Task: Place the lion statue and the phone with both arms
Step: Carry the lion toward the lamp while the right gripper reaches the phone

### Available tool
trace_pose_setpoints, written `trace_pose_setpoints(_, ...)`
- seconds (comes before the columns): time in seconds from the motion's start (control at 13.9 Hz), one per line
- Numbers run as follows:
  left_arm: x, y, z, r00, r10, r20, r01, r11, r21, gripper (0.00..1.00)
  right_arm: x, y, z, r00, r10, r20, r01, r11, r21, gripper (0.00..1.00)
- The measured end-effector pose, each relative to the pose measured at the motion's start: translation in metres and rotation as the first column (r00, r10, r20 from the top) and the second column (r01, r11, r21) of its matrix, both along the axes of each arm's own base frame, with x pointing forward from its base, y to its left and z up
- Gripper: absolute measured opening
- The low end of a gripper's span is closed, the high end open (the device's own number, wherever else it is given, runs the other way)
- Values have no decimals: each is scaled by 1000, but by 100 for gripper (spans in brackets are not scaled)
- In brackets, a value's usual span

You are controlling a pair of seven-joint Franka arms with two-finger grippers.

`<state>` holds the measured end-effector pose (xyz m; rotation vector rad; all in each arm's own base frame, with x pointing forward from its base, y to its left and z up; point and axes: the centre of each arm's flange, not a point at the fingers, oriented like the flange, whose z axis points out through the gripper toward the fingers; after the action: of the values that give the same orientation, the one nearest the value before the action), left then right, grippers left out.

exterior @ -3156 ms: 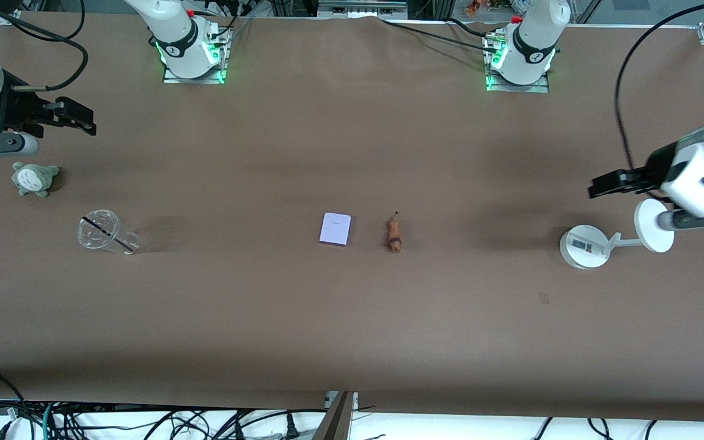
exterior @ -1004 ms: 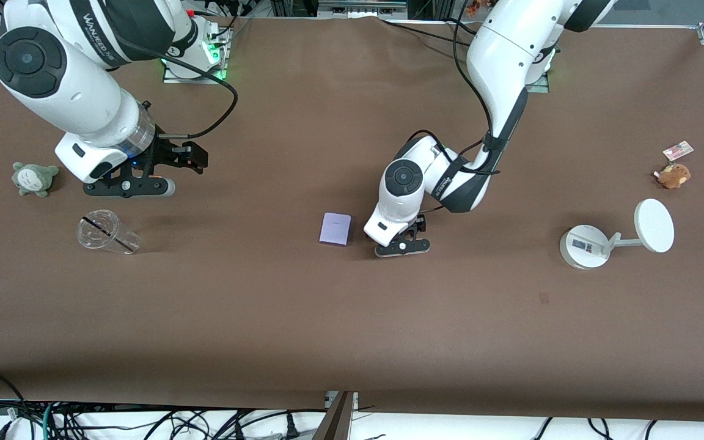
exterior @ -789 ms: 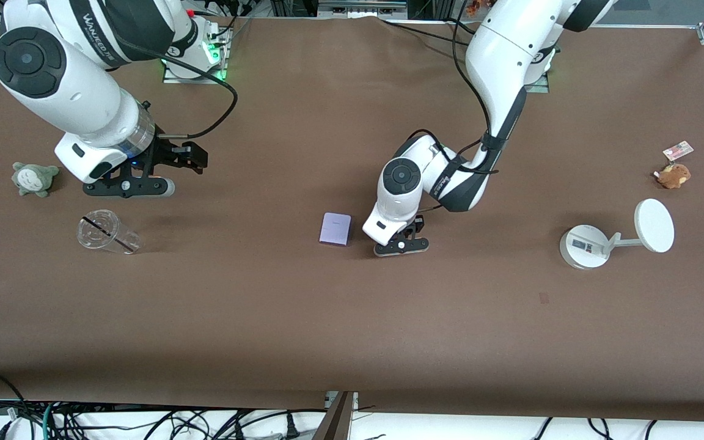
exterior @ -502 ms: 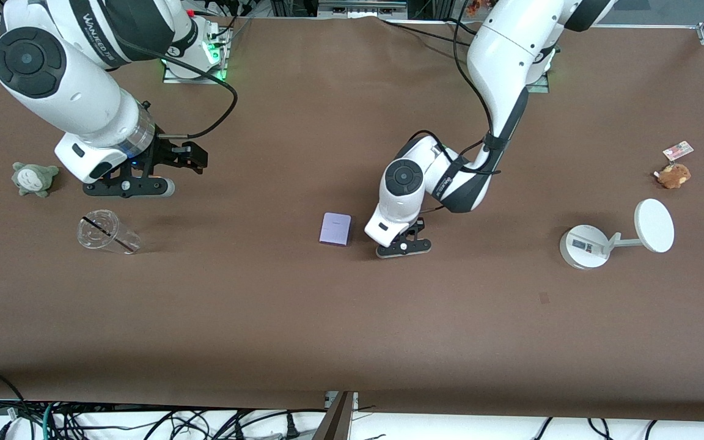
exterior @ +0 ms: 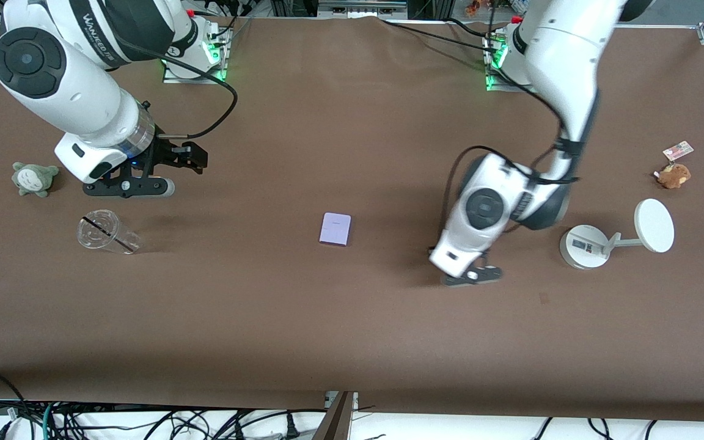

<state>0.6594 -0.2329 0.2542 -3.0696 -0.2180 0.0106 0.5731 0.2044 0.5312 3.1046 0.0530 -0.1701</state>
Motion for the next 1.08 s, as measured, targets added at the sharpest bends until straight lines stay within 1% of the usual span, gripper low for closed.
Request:
trace_pose_setpoints(0.07, 5, 32, 4, 1000, -10, -8, 10, 1000, 2, 37, -1, 3, -1, 1000, 4, -2, -4, 1000, 0, 100)
trace_pose_setpoints(0.22, 5, 81, 9, 1000, -14, -25, 14, 1000, 6, 37, -5, 18, -7, 1000, -10, -11, 10, 1000, -5, 100)
trace_pose_setpoints(0.43, -7, 116, 4, 998, 13, -57, -12, 1000, 24, 37, -11, 58, -32, 999, -33, -28, 33, 999, -22, 100)
trace_pose_setpoints(0.65, -14, 142, 3, 997, 38, -72, -36, 999, 32, 37, -16, 109, -72, 998, -62, -23, 61, 998, -29, 100)
trace_pose_setpoints(0.72, -15, 153, 3, 997, 33, -71, -31, 999, 30, 37, -20, 129, -89, 997, -76, -21, 75, 997, -33, 100)
trace_pose_setpoints(0.86, -18, 177, -2, 999, 19, -47, -18, 1000, 20, 37, -27, 164, -124, 995, -97, -18, 96, 995, -37, 100)
trace_pose_setpoints(1.08, -30, 193, -24, 999, 12, -35, -11, 1000, 10, 37, -26, 192, -173, 993, -120, -3, 120, 992, -25, 100)
